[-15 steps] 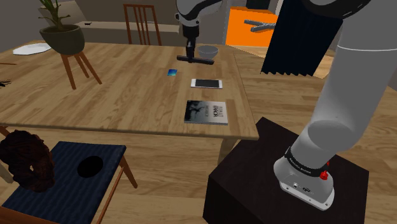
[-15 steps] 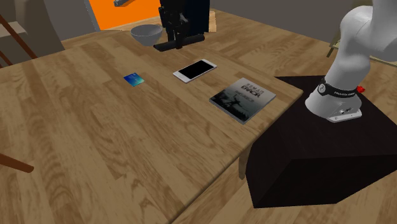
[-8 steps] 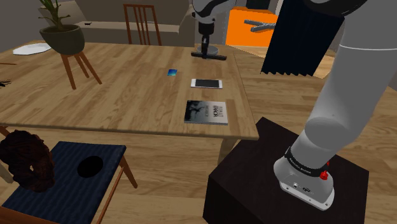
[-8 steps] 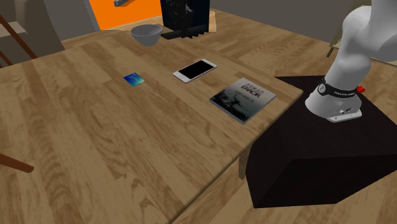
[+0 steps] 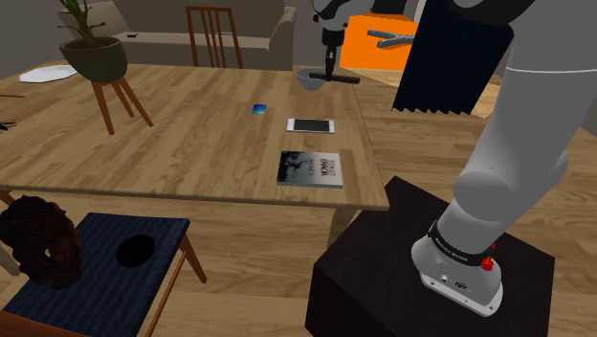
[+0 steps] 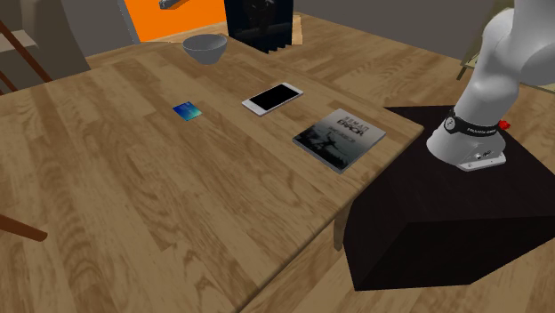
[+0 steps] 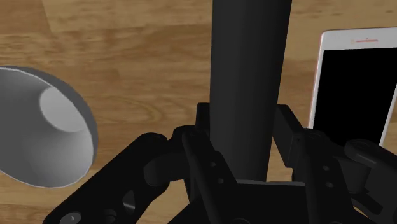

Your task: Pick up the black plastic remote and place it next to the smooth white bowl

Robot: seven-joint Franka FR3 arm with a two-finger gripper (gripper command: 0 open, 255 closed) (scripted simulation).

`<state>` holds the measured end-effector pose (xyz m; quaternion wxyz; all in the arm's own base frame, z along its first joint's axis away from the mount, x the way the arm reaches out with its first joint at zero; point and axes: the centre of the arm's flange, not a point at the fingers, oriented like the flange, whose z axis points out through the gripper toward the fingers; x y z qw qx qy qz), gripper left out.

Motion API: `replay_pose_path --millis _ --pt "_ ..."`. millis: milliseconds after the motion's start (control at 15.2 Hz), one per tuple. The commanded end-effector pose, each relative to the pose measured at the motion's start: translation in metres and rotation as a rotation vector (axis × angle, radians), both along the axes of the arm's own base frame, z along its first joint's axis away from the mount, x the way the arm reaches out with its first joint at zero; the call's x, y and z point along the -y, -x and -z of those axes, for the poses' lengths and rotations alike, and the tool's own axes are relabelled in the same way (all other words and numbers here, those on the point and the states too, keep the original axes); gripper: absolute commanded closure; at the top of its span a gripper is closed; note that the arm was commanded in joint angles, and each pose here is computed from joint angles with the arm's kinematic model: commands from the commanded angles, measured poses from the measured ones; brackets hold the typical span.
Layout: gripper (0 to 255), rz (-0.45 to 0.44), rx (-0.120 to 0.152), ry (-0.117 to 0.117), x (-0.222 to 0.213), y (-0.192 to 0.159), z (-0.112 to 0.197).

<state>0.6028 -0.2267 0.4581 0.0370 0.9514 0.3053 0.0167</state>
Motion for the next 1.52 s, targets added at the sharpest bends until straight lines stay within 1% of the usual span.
replay_pose_path --millis 0,330,396,1452 --pt "255 -0.001 0.001 0.0 0.029 0.005 0.001" --pt "255 -0.001 0.001 0.0 0.094 0.016 0.001" --pt "255 -0.001 0.001 0.0 0.1 0.017 0.001" --pt "255 -0.001 0.001 0.0 0.1 0.017 0.086"
